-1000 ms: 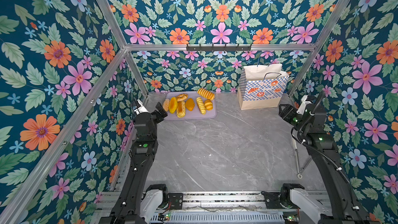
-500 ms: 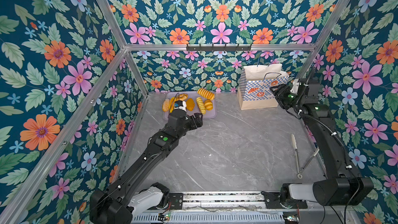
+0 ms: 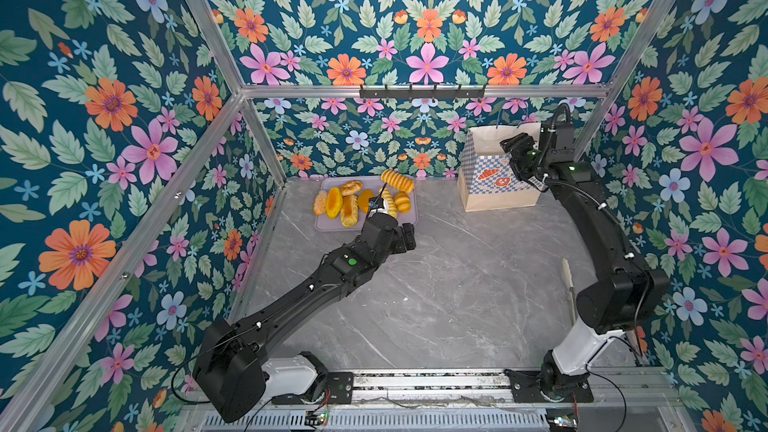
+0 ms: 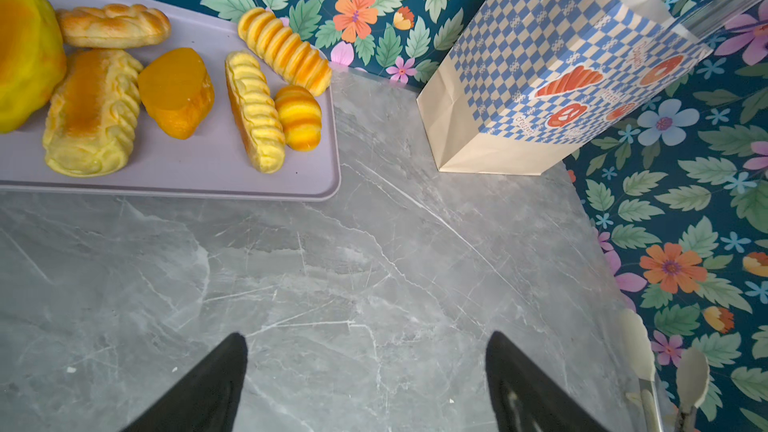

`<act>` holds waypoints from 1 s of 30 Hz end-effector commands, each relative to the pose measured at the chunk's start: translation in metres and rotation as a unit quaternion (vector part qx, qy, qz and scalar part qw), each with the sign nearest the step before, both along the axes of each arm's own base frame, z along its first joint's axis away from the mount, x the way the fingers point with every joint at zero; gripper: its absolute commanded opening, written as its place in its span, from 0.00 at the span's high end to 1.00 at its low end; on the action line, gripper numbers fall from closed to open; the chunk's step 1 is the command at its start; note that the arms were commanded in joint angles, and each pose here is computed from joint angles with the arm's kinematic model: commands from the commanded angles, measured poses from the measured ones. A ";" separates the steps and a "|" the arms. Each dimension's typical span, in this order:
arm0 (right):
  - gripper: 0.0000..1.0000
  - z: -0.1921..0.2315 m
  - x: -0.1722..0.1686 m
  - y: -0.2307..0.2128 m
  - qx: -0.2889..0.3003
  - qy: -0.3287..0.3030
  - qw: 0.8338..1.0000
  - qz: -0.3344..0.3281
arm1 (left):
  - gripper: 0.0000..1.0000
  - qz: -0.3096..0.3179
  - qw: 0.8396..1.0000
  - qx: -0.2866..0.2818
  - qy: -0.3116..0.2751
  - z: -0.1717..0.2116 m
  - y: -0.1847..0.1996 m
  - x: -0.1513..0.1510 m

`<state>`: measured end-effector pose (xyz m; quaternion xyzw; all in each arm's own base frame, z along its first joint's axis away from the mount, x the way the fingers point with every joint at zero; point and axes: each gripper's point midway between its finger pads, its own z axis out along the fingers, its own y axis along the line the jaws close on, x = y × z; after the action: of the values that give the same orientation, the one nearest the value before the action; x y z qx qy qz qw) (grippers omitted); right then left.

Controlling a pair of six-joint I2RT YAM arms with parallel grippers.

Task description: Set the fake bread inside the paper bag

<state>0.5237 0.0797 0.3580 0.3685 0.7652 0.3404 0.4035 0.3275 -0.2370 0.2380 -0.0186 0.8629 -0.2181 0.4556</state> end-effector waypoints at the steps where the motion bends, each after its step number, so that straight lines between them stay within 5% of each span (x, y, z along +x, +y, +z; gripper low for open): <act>1: 0.34 -0.010 0.013 -0.002 0.005 0.024 0.999 -0.022 | 0.09 0.013 1.000 0.008 -0.023 0.010 0.006 0.004; 15: 0.39 -0.075 0.057 0.004 0.004 0.097 0.995 -0.038 | 0.08 0.031 0.999 0.022 -0.016 -0.003 0.023 -0.005; 18: 0.51 -0.085 0.058 0.003 -0.002 0.109 0.993 -0.039 | 0.08 0.037 0.999 0.024 -0.018 -0.002 0.027 -0.006; 30: 0.75 -0.079 0.019 -0.004 -0.007 0.089 0.995 -0.051 | 0.07 0.047 0.998 0.018 -0.027 0.007 0.033 -0.008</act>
<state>0.5468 0.0798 0.2684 0.4264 0.7941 0.2748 0.3348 0.3184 -0.2069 0.2405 -0.0412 0.8551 -0.1851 0.4825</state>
